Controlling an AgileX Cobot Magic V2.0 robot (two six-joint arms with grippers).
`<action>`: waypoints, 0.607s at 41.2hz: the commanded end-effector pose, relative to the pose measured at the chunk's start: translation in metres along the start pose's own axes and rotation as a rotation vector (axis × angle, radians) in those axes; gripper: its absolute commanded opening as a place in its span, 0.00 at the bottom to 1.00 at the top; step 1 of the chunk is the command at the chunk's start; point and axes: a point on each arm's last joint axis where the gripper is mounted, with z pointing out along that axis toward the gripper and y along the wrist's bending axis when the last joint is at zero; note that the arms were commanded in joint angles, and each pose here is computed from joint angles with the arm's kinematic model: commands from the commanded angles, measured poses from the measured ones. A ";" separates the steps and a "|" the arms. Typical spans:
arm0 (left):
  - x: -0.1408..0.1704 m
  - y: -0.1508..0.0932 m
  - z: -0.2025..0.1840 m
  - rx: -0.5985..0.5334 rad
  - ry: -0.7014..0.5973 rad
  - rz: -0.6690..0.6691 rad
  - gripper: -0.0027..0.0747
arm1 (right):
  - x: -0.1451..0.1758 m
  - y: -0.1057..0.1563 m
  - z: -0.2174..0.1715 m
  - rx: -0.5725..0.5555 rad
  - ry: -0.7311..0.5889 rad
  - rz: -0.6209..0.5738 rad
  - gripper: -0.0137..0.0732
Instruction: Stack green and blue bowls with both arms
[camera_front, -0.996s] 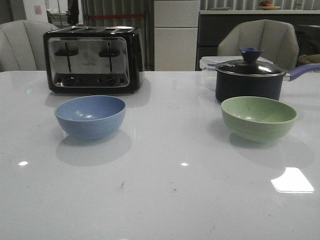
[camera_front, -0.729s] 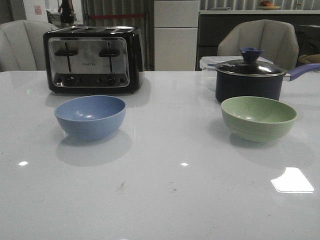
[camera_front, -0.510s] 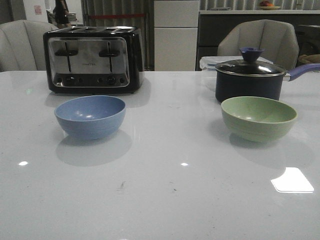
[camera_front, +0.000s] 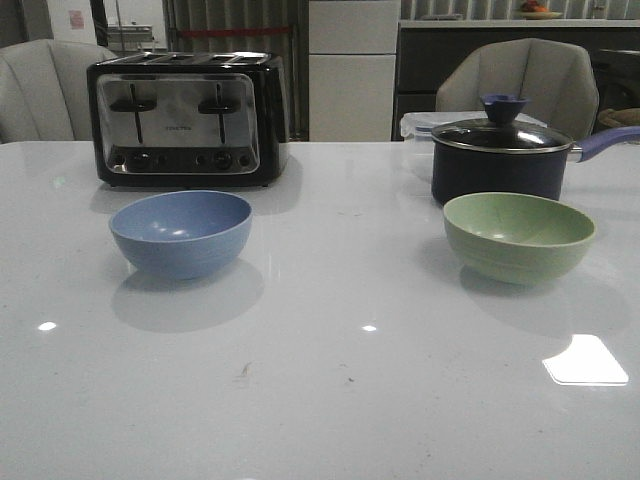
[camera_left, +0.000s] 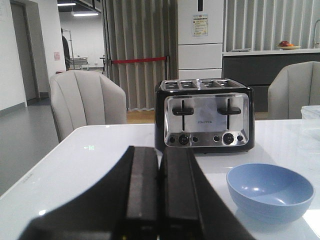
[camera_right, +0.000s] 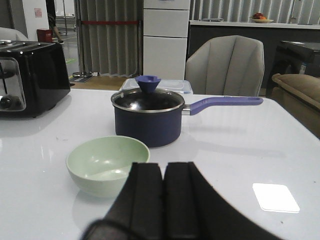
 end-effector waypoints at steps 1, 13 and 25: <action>-0.038 0.002 -0.005 -0.012 -0.164 -0.008 0.15 | -0.049 0.001 -0.012 -0.005 -0.170 0.002 0.19; -0.120 0.005 -0.007 0.005 -0.092 -0.019 0.15 | -0.135 0.003 -0.017 -0.002 -0.097 -0.006 0.19; -0.154 0.005 0.025 0.030 0.143 -0.035 0.15 | -0.152 0.002 0.023 0.020 0.180 -0.042 0.19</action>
